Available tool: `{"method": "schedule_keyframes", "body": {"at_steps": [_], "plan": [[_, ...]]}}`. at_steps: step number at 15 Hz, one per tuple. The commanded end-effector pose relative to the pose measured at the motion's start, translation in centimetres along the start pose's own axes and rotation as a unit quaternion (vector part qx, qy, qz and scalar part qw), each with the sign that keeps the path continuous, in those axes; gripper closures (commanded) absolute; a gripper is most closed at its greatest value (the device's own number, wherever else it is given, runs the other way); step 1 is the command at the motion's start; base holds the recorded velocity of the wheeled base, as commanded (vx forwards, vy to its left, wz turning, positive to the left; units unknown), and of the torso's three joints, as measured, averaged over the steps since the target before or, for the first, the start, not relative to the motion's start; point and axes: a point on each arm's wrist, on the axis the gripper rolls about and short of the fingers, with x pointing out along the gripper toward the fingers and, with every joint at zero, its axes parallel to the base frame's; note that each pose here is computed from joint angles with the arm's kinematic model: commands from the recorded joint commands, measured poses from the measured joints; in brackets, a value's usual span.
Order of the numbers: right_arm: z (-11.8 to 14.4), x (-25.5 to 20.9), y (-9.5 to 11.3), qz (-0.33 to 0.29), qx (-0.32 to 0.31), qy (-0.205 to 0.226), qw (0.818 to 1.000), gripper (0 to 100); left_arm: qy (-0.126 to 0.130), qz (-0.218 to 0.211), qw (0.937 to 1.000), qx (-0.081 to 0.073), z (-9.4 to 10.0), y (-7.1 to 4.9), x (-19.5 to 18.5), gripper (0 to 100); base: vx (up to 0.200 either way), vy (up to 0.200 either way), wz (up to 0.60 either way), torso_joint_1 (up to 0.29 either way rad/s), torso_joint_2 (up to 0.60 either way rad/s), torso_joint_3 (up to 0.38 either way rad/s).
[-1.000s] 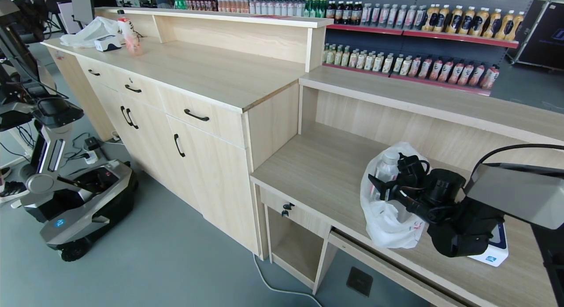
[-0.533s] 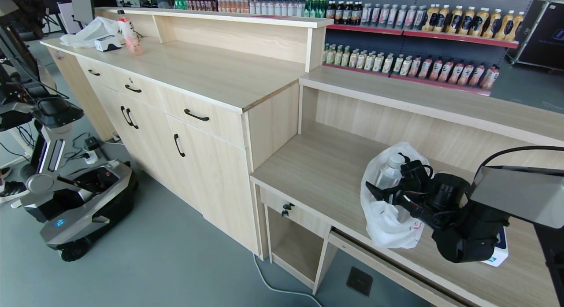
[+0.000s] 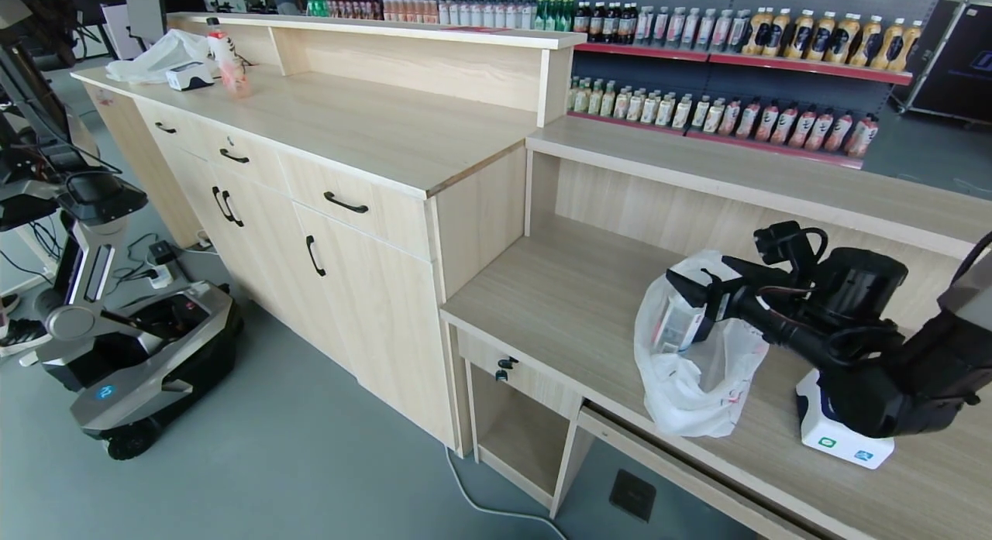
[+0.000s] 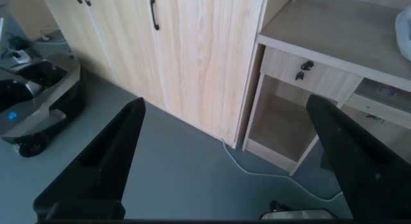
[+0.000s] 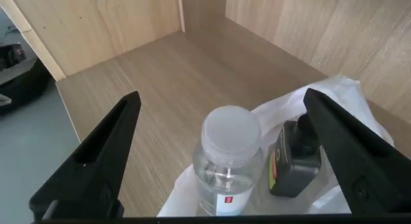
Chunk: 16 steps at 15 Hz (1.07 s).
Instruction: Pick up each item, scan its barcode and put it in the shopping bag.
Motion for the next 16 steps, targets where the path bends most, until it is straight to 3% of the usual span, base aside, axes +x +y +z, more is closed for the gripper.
{"method": "schedule_keyframes", "body": {"at_steps": [1,4,7,11,16], "plan": [[6.1,-6.1,0.4,-0.017,-0.062,-0.034,0.997,0,0.0,0.0,1.0,0.0,0.0,0.0,0.0,0,0.0,0.0,0.0,0.0,0.0,0.0],[9.2,-10.8,-0.6,-0.061,-0.141,-0.03,0.988,0,0.001,0.0,1.0,0.001,0.0,0.0,0.0,0,0.0,0.0,-0.2,0.001,0.0,0.002],[12.3,-13.6,-2.0,-0.11,-0.154,-0.042,0.981,0,0.001,0.0,1.0,0.0,0.0,0.0,0.0,0,0.0,0.0,-0.6,0.001,0.0,-0.001],[15.0,-16.9,-1.9,-0.168,-0.115,-0.001,0.979,0,0.0,0.0,1.0,0.0,0.0,0.0,0.0,0,0.0,0.0,-0.6,0.0,0.0,0.002],[15.6,-21.7,0.7,-0.209,-0.084,0.044,0.973,0,0.0,0.0,1.0,0.0,0.0,0.0,0.0,0,0.0,0.0,-0.6,0.003,0.0,0.002]]}}
